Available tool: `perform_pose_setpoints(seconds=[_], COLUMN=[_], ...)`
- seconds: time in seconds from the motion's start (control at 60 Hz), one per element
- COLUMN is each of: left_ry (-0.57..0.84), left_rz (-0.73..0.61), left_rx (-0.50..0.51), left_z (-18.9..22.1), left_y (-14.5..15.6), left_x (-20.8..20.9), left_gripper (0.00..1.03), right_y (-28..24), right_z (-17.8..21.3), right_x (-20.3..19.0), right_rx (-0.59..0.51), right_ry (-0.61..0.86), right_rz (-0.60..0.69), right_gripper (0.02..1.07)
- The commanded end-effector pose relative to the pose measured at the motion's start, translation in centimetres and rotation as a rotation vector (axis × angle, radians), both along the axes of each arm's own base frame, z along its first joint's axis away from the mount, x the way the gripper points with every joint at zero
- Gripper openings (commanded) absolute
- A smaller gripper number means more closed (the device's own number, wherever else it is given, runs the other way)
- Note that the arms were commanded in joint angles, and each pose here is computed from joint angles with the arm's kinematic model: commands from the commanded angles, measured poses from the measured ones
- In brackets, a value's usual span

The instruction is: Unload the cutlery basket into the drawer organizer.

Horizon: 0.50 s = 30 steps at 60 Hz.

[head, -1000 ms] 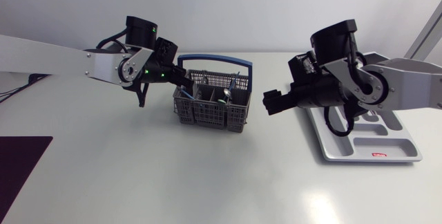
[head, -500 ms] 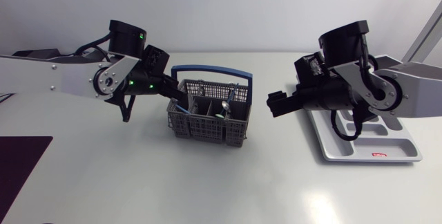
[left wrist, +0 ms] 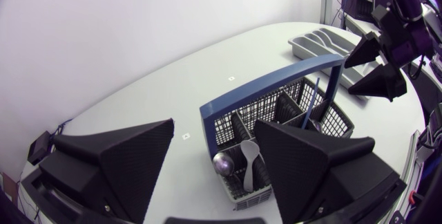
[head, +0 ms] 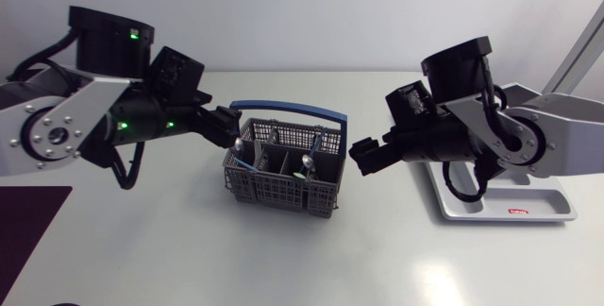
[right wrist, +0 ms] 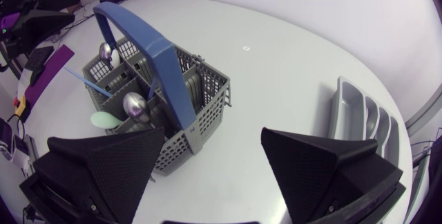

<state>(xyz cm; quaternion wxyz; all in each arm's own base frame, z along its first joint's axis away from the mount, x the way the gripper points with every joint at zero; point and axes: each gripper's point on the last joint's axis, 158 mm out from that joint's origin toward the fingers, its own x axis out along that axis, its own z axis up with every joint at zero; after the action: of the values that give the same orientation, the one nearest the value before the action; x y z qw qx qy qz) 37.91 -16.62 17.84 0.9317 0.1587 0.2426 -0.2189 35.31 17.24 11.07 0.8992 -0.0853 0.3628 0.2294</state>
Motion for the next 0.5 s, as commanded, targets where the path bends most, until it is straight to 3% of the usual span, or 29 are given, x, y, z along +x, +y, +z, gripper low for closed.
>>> perform_pose_setpoints(seconds=[0.0,0.083,0.133,0.267,0.333,0.433,0.483], left_ry=[0.027,0.046,0.074,0.155,0.205,0.305,0.351], left_rz=[0.030,0.061,0.074,0.094,0.083,0.043,0.008], left_rx=[0.038,0.031,0.014,-0.005,-0.011,-0.035,-0.039], left_z=[-1.2,-1.8,-2.5,-5.0,-6.8,-9.8,-11.3], left_y=[2.2,4.9,6.3,8.7,9.2,8.2,7.0], left_x=[-0.6,-0.1,0.2,1.3,2.0,2.5,2.5], left_gripper=[0.94,0.89,0.76,0.41,0.24,0.23,0.23], right_y=[-0.1,0.0,0.1,0.3,0.2,0.2,0.4], right_z=[-1.7,-2.2,-2.3,-2.6,-2.9,-3.1,-3.6], right_x=[-1.0,-1.4,-1.6,-1.9,-2.0,-2.0,-2.1], right_rx=[-0.029,-0.027,-0.021,-0.023,-0.028,-0.026,-0.028], right_ry=[0.040,0.059,0.067,0.073,0.081,0.074,0.086], right_rz=[0.024,0.033,0.041,0.046,0.045,0.052,0.064], right_gripper=[1.02,1.02,1.01,0.85,0.66,0.21,0.18])
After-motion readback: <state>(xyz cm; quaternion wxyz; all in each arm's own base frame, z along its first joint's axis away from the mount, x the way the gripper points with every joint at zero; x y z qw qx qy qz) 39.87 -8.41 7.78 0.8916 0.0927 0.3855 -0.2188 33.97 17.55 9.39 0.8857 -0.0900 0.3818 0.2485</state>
